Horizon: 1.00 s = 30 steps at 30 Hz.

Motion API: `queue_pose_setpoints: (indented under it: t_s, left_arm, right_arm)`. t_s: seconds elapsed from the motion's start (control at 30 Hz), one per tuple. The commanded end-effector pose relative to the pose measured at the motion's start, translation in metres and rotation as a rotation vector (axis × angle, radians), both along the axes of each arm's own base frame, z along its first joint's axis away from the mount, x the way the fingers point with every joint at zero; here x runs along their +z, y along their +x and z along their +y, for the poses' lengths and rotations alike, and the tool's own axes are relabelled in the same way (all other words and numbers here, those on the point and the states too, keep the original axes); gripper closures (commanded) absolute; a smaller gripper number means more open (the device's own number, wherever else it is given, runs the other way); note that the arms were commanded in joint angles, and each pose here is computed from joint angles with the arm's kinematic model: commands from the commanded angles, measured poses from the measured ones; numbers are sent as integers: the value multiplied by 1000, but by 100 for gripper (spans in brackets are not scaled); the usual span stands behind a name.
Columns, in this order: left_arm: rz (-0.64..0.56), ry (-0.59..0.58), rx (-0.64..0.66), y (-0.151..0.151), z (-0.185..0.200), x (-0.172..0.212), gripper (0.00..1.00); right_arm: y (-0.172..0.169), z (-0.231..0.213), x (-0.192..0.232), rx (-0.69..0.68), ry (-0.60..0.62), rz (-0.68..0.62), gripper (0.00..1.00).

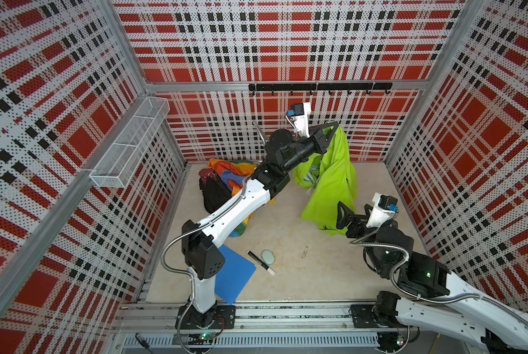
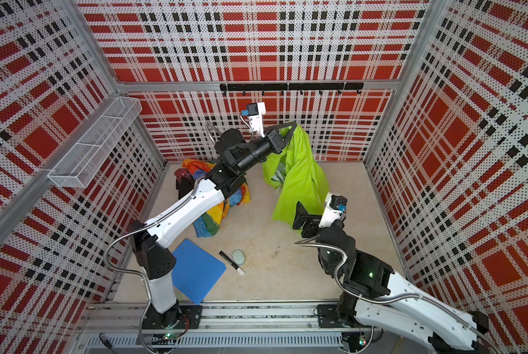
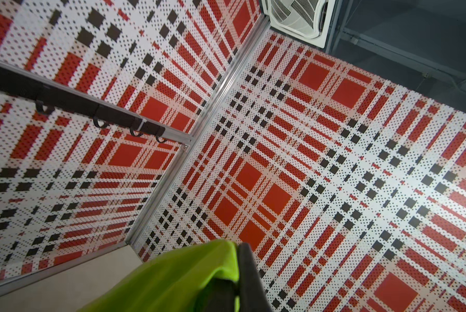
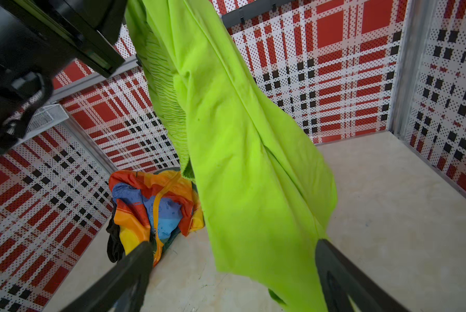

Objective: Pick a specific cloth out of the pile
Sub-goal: 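Swing the hanging shirt toward the open table while the right gripper grasps its lower edge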

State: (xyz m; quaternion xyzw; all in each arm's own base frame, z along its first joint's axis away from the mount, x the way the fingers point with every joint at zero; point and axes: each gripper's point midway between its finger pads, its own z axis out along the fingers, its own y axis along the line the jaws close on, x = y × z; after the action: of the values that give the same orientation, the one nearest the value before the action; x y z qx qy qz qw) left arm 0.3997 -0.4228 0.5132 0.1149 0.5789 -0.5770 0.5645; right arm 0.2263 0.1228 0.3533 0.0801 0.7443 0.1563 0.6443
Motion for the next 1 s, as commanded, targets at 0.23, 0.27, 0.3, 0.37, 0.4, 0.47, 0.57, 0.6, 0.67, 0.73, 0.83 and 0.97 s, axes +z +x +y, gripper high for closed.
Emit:
queue_pose_setpoints:
  t_s: [0.23, 0.27, 0.3, 0.37, 0.4, 0.47, 0.57, 0.6, 0.67, 0.73, 0.83, 0.97]
  left_arm:
    - [12, 48, -117, -4, -41, -49, 100]
    - [17, 62, -130, -5, -44, -55, 100]
    - [26, 74, -143, -6, -46, -61, 100]
    - [42, 104, -167, -10, -50, -75, 100]
    - [54, 121, -173, -11, -50, -85, 100]
    - [72, 146, -175, -13, -49, -99, 100]
    - [82, 166, -173, -14, -45, -107, 100]
    - [83, 166, -174, -14, -42, -105, 100]
    - [86, 161, -170, -13, -38, -100, 100]
    - [87, 151, -174, -13, -34, -95, 100]
    - [82, 142, -171, -13, -32, -88, 100]
    - [82, 132, -181, -13, -30, -82, 100]
  right_arm:
    - [-9, -25, -3, -47, 57, 11, 0]
    - [-8, -25, -7, -46, 51, 20, 0]
    - [-7, -24, -10, -43, 47, 27, 0]
    - [-6, -21, -16, -34, 48, 42, 0]
    - [-4, -19, -20, -23, 53, 52, 0]
    - [0, -15, -27, 4, 61, 73, 6]
    - [11, -8, -39, 60, 84, 113, 16]
    - [15, -5, -44, 79, 92, 125, 18]
    - [22, -1, -54, 110, 108, 141, 21]
    - [31, 4, -69, 142, 128, 172, 25]
    - [42, 9, -98, 195, 184, 232, 33]
    - [52, 7, -135, 230, 286, 277, 41]
